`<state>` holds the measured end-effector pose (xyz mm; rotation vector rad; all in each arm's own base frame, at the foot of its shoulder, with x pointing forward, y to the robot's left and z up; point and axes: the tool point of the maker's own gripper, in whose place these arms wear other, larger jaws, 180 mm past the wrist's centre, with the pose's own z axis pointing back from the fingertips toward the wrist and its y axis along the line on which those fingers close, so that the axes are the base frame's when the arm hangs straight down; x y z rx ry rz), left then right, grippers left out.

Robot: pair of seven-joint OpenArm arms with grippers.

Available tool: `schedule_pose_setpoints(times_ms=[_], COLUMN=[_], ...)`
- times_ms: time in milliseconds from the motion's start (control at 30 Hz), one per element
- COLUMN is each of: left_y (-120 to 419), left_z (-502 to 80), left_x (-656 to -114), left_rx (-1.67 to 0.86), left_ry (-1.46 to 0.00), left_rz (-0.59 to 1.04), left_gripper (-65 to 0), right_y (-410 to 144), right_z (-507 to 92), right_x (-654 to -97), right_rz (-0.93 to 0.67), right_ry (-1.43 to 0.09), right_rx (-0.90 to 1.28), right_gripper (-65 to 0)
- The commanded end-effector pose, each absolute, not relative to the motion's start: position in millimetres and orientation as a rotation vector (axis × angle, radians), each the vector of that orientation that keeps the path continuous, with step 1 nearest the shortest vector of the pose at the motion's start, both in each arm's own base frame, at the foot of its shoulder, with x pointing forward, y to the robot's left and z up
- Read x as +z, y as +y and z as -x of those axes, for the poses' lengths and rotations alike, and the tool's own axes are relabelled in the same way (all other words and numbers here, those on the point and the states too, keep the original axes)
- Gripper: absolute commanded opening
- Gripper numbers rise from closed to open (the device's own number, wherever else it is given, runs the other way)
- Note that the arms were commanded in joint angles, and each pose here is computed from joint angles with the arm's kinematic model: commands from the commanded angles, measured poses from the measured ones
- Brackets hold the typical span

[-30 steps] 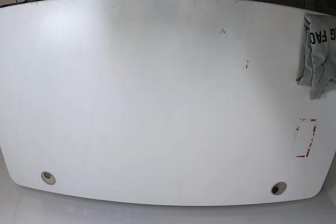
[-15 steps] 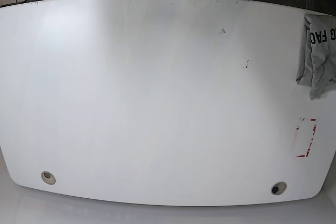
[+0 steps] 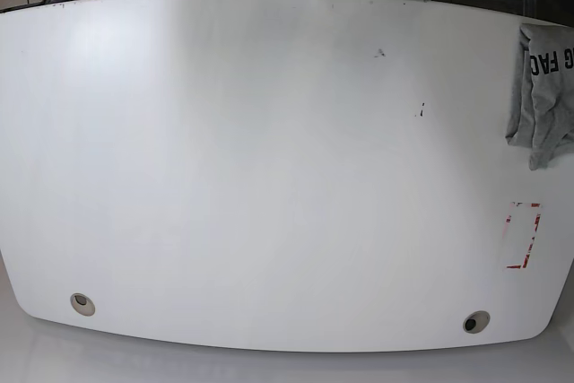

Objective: Layout the t-shirt on the table in an organized manner, then fold the t-shirt properly

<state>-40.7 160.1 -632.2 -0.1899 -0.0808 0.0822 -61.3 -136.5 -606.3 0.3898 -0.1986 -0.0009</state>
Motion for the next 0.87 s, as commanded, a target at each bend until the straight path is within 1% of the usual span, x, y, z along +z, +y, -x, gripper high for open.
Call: schedule_pose_setpoints(times_ms=[0,200,500,833], left_y=[168.7,170.8,178.7,175.1], left_z=[47.4,43.8,27.9,18.3], left_x=[-636.8,-647.2,-655.9,-657.9], left_rx=[0.069,0.050,0.081,0.088], left_ry=[-0.047,0.001,0.027,0.028], left_rz=[0.153,0.105,0.031,0.036], left_gripper=[-47.5,-47.5,-47.4,-47.4], right_y=[-136.9,-138.2,-151.0,-139.4], right_z=[59.6,54.2,41.0,34.4], right_x=[-610.8,-622.4,-634.6,-636.5], right_rz=[-0.397,-0.381,-0.273,-0.286], right_ry=[-0.188,-0.146,-0.136,-0.141], right_rx=[-0.019,0.033,0.097,0.092], right_gripper=[-53.4,-53.4,-53.4,-53.0])
